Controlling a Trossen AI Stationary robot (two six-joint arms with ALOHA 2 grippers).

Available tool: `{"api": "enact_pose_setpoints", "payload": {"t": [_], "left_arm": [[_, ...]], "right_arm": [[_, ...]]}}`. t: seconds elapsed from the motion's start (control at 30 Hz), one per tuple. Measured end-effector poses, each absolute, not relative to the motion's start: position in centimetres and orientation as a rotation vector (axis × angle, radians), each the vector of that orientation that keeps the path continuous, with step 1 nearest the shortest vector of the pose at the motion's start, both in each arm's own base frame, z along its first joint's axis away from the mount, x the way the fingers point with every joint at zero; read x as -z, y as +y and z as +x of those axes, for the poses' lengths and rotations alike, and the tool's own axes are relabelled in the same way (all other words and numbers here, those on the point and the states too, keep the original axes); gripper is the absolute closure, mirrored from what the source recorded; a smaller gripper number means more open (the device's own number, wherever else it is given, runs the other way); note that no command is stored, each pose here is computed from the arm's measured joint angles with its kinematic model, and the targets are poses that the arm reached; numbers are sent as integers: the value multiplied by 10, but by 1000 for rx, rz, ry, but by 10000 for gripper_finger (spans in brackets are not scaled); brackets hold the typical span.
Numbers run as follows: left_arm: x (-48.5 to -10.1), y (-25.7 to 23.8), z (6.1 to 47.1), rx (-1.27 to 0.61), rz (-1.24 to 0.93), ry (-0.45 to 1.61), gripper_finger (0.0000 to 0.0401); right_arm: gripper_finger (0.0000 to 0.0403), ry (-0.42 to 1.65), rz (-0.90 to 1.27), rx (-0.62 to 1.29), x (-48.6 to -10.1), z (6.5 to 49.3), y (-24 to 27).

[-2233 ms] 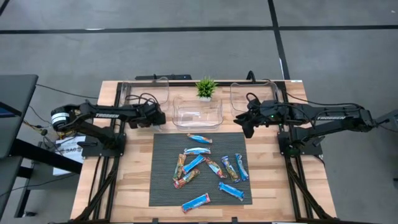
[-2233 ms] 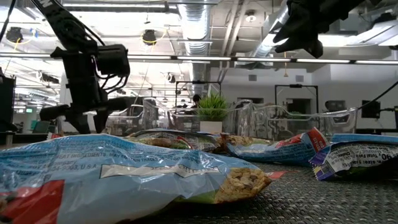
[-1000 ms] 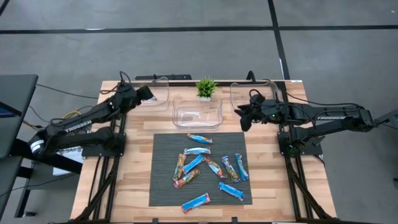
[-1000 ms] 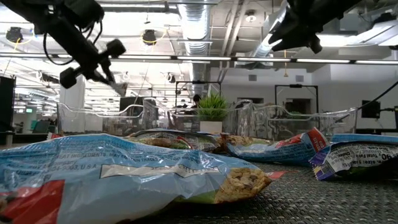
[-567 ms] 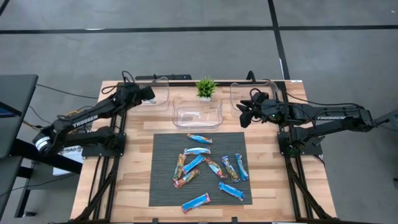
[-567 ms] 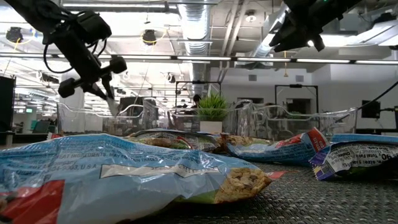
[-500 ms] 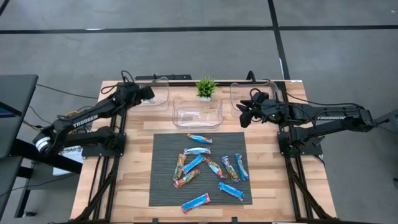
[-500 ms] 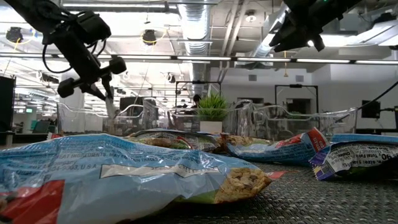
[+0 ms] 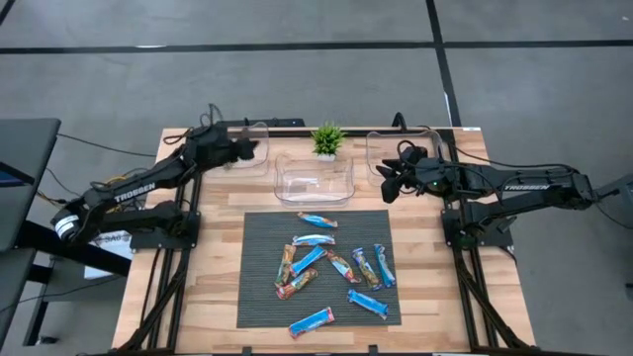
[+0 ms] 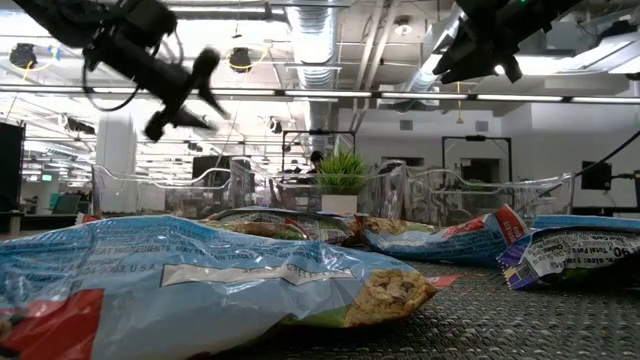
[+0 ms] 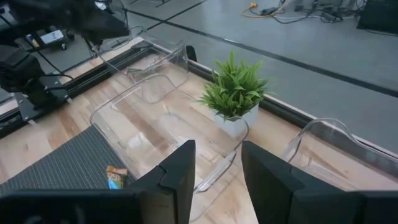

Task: Pick and place Granola Bars by type
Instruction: Put the green granola bar into the left transparent bin

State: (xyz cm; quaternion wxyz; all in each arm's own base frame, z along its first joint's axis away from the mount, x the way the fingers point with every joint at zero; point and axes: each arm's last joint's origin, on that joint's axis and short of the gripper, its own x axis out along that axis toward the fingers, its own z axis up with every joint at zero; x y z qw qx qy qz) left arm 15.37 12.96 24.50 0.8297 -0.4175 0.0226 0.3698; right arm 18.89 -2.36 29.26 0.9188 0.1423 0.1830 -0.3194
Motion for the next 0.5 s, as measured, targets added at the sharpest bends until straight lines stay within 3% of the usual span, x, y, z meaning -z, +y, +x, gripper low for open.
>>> {"api": "enact_pose_setpoints", "payload": {"t": [0.3,0.5], "left_arm": [[-289,66,185,-522,-790,427,256],[-289,19,198,-481,-836,651,256]], "right_arm": [[280,381,292,655,-292,189,-23],[280,400,285,653,-291,188,-23]]}}
